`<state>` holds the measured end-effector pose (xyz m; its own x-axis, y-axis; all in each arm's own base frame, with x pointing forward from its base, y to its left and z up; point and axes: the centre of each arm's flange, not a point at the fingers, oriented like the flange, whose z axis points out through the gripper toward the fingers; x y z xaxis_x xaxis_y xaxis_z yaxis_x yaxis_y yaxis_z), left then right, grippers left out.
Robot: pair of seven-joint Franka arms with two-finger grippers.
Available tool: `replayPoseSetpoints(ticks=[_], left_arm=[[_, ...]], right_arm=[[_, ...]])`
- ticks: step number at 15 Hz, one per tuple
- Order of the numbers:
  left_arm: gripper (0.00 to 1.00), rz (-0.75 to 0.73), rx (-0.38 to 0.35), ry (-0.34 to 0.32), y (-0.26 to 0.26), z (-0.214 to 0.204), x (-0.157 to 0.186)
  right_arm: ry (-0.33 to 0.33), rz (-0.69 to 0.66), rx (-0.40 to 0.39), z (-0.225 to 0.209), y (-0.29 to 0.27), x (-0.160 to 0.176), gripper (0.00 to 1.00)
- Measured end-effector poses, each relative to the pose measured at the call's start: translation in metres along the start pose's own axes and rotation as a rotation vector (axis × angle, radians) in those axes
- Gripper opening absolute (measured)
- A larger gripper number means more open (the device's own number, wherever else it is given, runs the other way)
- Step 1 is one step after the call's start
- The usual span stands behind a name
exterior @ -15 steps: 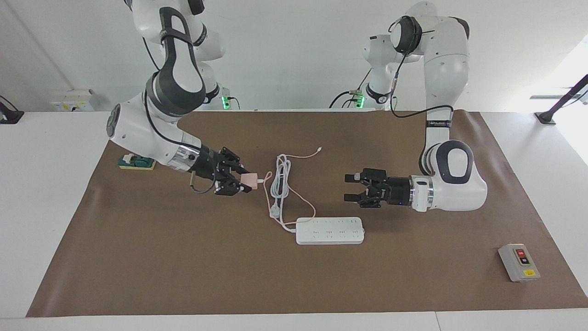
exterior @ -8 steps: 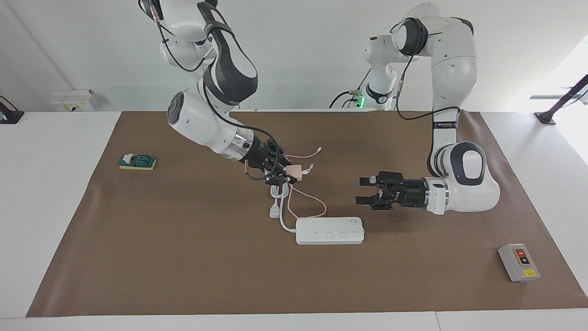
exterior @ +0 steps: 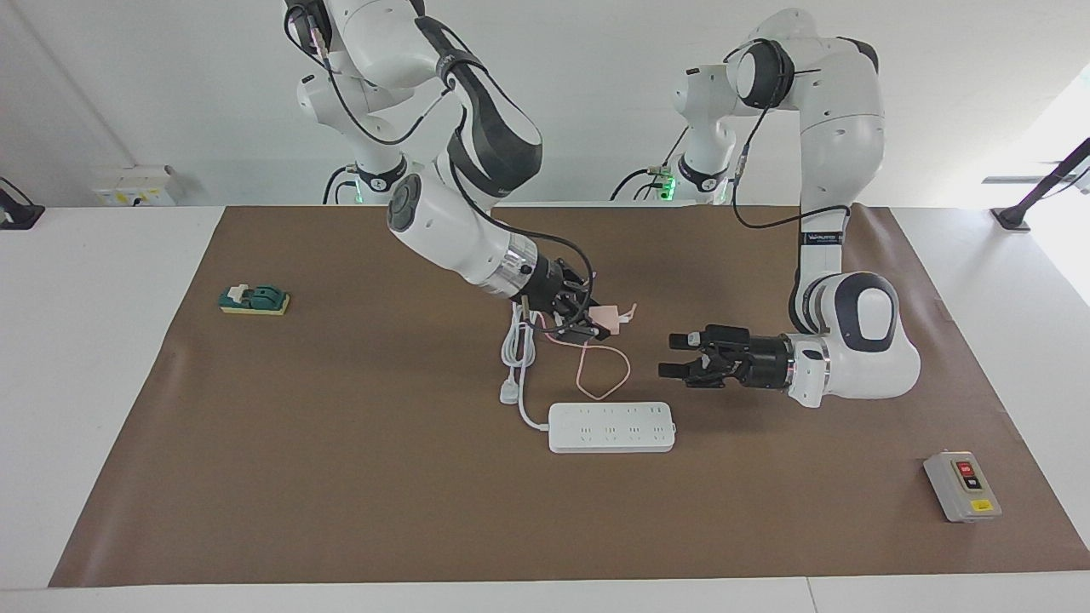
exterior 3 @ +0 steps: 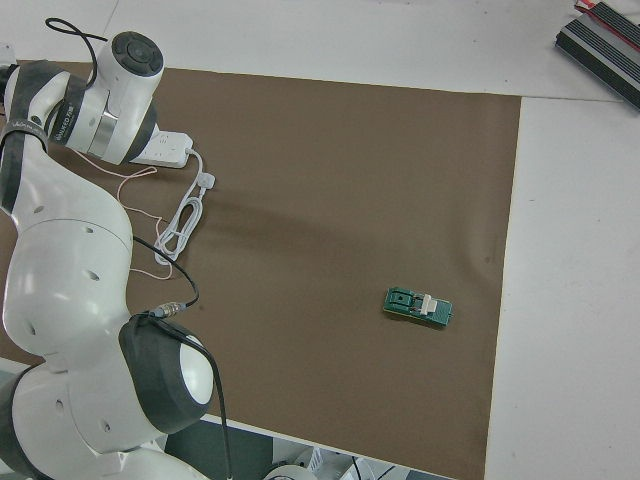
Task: Plug charger into power strip
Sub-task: 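Lift the charger with the right gripper toward the left gripper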
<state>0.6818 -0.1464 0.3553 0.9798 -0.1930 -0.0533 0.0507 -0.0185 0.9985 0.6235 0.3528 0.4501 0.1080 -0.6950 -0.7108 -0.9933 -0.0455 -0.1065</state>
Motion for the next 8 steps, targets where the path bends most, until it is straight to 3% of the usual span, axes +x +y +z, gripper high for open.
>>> replayPoseSetpoints(ticks=[8], left_arm=[[1.0, -0.032, -0.013, -0.003, -0.003, -0.009, -0.003]], right_arm=[[-0.029, 0.012, 0.012, 0.032, -0.022, -0.028, 0.49]])
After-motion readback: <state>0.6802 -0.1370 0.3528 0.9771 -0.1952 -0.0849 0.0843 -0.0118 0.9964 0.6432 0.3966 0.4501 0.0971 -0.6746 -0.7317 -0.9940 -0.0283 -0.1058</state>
